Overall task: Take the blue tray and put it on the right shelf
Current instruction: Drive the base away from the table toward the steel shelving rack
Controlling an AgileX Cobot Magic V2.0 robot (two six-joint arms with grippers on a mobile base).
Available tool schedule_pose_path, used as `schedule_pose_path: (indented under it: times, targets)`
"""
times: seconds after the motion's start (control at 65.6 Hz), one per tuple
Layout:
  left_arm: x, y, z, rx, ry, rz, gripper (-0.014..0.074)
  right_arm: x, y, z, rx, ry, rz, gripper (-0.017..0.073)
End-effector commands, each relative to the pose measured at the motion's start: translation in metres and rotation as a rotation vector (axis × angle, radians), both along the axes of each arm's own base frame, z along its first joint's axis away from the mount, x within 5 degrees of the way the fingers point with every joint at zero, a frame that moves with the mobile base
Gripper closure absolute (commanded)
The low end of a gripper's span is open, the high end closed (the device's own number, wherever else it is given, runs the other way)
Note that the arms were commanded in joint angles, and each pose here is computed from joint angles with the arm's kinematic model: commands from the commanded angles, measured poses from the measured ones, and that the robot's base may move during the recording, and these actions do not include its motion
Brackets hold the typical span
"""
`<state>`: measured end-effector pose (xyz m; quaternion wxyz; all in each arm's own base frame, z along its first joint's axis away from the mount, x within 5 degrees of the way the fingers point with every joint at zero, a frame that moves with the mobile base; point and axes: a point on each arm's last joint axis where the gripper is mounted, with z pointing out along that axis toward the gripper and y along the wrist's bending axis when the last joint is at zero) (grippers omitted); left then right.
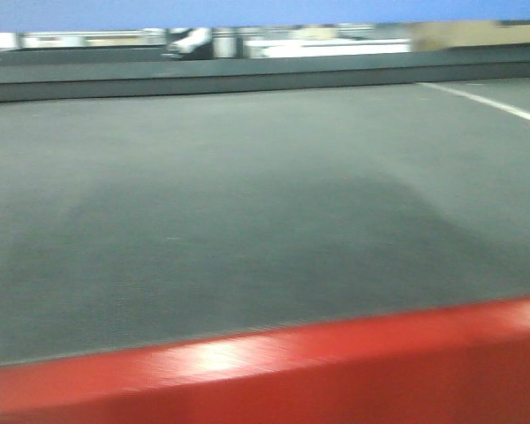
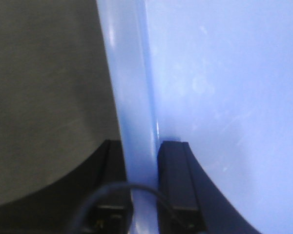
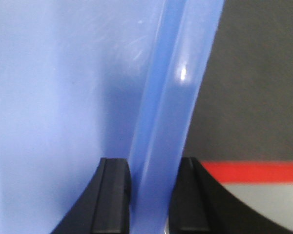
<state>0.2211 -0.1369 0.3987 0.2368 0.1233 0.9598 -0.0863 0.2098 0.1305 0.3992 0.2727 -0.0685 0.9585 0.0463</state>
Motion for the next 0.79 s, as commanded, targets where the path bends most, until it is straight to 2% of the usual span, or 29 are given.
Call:
schedule_pose_path:
  times: [0.0,0.778]
  targets:
    - [-0.0165,0.0001,0.011,-0.005,0.029,-0.061,0.0641,-0.0026,0.0004,0.0168,0.036,-0.097,0.052,0.0503]
    - [-0.0174,-0.0014,0.011,-0.021,0.039,-0.066,0.0641,-0.0027,0.0004,0.0167,0.035,-0.095,0.052,0.0503]
